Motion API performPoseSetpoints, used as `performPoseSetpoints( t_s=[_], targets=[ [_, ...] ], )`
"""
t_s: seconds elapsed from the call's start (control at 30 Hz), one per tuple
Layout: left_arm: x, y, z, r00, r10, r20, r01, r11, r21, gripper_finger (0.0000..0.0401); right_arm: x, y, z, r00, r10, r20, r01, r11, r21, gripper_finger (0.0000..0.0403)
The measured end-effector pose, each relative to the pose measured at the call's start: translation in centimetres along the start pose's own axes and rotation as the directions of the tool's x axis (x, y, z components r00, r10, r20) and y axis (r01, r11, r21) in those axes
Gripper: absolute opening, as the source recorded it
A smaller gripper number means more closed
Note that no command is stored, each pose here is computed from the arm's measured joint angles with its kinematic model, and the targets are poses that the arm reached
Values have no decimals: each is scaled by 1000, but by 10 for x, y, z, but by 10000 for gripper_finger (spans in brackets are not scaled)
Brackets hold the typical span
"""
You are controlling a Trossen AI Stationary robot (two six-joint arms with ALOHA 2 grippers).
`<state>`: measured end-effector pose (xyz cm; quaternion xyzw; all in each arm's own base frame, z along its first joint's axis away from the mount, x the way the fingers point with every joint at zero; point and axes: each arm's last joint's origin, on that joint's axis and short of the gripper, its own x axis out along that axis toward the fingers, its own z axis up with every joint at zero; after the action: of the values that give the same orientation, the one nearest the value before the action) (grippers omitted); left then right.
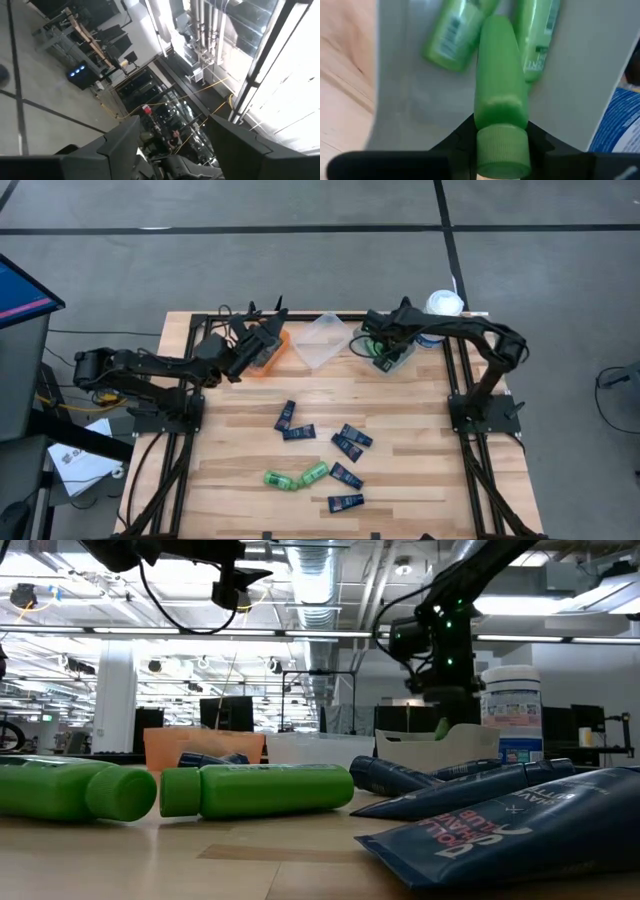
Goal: Pick & Place Travel size toiletries
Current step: Put the green shampoo into the gray bin
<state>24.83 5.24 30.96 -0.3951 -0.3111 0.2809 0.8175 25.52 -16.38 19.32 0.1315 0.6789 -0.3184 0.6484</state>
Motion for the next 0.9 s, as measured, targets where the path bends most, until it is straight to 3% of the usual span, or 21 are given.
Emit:
performPoseSetpoints(
  t_s=[0.27, 0.43, 0.63, 0.8, 0.9],
  targets=[
    [0, 0, -1, 1000, -2, -7, 3, 1000, 3, 233, 3, 1, 0, 999, -27, -17, 27, 1000, -9, 97],
    [0, -1, -3, 997, -52, -61, 54, 998, 23, 243, -2, -1, -1, 1000, -25, 0, 25, 1000, -18, 160],
    [-3, 1, -8, 971, -84, -223, 128, 973, 192, 249, -17, -6, -6, 998, -20, 53, 21, 999, -24, 241],
    [-15, 14, -13, 894, 61, -443, 115, 926, 359, 246, -40, -13, -14, 990, -12, 144, 12, 1000, 4, 253],
    [-26, 22, -14, 791, 129, -598, 178, 887, 426, 247, -53, -18, -21, 981, -9, 193, 5, 1000, 20, 250]
  ],
)
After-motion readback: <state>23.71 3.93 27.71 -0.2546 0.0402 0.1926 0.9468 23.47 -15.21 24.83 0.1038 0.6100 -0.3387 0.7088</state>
